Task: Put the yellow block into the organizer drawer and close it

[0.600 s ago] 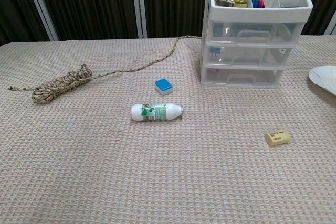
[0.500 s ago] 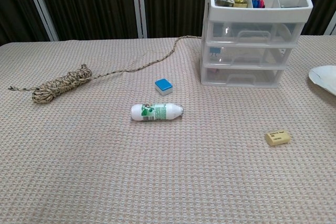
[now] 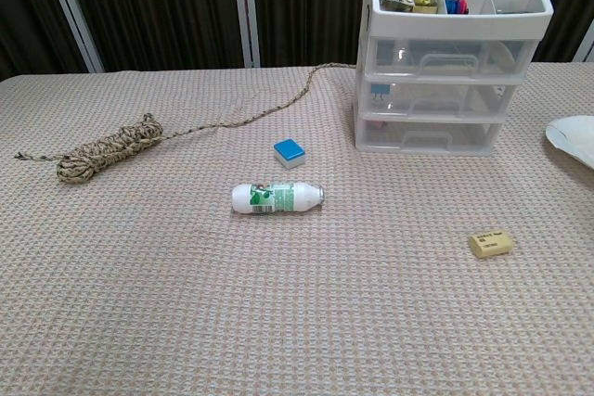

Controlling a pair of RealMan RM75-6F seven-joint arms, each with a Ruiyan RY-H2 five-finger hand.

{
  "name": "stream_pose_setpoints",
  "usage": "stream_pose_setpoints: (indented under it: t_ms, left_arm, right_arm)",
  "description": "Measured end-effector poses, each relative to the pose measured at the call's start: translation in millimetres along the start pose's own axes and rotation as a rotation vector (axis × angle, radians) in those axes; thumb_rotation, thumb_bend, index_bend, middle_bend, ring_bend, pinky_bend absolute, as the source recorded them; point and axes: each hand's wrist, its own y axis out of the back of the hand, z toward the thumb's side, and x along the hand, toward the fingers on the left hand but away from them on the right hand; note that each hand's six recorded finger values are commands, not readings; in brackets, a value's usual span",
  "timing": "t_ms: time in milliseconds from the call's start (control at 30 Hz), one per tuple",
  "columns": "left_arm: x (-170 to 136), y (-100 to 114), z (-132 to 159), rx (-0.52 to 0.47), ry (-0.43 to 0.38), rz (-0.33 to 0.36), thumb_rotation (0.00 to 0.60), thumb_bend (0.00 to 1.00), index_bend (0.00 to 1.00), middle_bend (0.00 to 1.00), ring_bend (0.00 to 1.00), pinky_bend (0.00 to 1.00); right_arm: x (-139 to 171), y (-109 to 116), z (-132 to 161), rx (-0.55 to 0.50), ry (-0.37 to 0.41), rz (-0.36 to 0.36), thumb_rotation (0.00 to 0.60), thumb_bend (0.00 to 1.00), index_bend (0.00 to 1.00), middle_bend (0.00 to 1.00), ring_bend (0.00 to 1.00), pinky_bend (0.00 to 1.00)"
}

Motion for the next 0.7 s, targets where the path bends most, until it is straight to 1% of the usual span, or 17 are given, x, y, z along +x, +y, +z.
stream_pose_setpoints:
  t_ms: [367, 700]
  left_arm:
    - [-0.7, 0.1, -0.2, -0.001, 0.003, -0.003, 0.600, 0.16, 0.11, 0.00, 0.00, 0.00]
    - [-1.4, 0.1, -0.6, -0.003, 0.006, -0.004, 0.600, 0.16, 0.11, 0.00, 0.00, 0.00]
  right_arm:
    - [-1.9, -1.8, 2.8, 0.002, 0.013, 0.003, 0.600, 0.08, 0.08, 0.00, 0.00, 0.00]
    - [-4.2, 1.5, 6.4, 0.025, 0.036, -0.023, 0.600, 0.08, 0.08, 0.00, 0.00, 0.00]
